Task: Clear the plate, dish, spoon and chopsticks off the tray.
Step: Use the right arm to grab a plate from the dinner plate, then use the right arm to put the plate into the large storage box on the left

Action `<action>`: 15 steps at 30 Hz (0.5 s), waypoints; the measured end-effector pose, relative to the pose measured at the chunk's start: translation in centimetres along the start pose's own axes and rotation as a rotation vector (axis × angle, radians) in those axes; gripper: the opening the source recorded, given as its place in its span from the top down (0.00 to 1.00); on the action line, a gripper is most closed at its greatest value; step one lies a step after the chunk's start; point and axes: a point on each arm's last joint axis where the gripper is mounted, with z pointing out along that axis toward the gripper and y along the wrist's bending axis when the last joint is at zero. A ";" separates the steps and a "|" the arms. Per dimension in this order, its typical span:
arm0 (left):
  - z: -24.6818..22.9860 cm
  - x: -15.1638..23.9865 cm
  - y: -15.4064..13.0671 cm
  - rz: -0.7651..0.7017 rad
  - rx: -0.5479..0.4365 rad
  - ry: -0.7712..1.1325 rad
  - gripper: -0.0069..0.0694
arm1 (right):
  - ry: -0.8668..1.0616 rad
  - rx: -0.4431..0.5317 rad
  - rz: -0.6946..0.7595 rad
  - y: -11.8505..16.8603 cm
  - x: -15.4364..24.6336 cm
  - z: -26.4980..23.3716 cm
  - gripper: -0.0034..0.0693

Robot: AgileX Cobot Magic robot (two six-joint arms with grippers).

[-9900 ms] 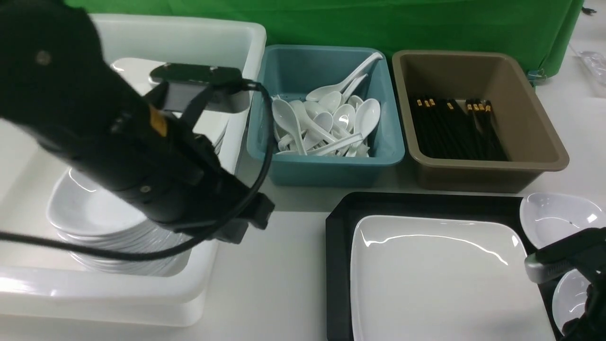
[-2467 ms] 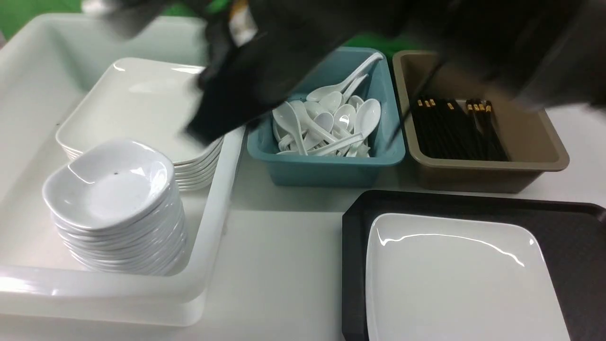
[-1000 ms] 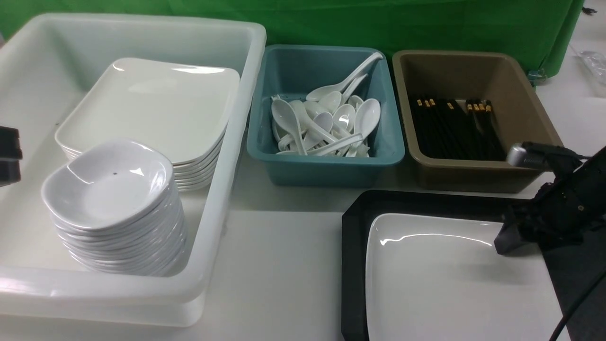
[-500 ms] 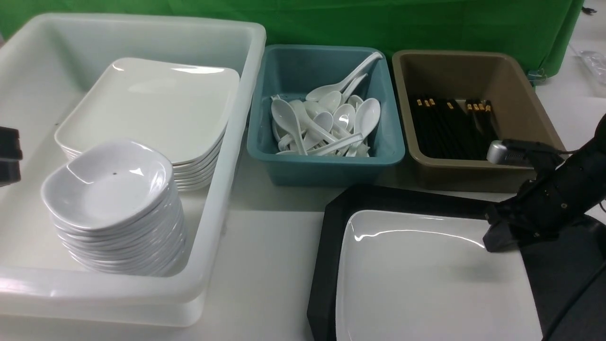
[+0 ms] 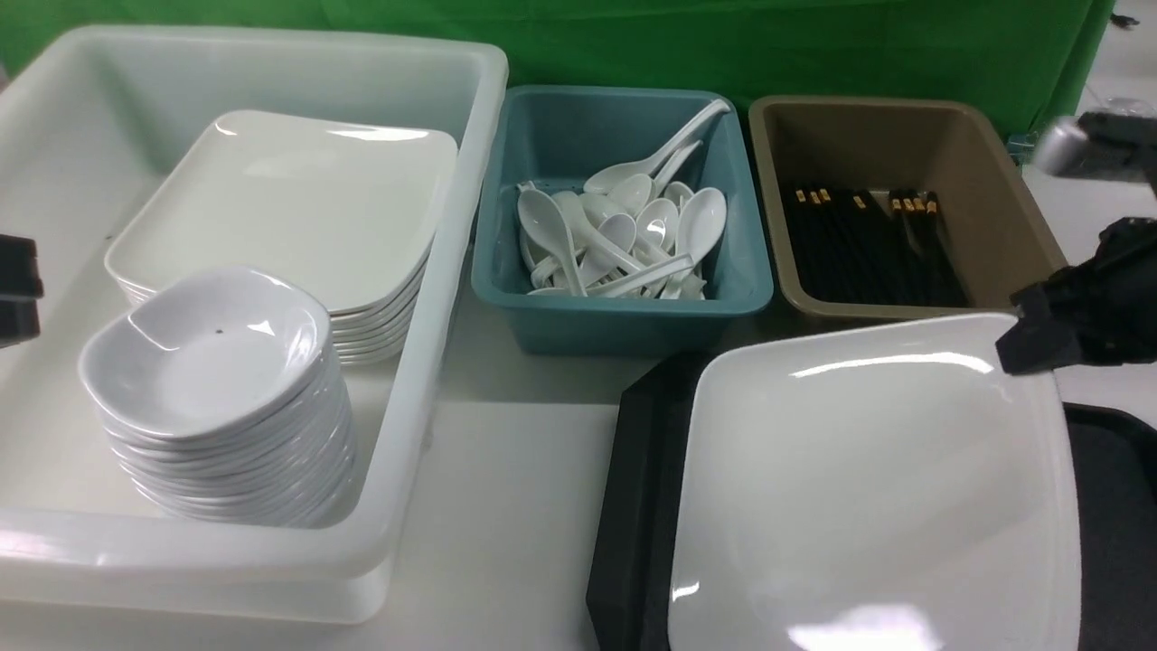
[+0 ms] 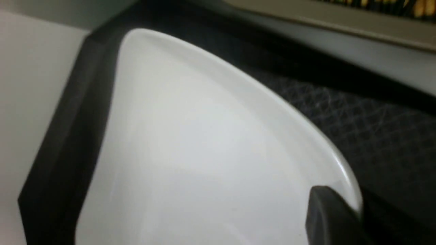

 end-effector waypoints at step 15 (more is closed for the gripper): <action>0.0 -0.1 0.0 -0.005 -0.001 -0.007 0.90 | -0.223 0.040 -0.102 1.9 -3.5 -7.3 0.88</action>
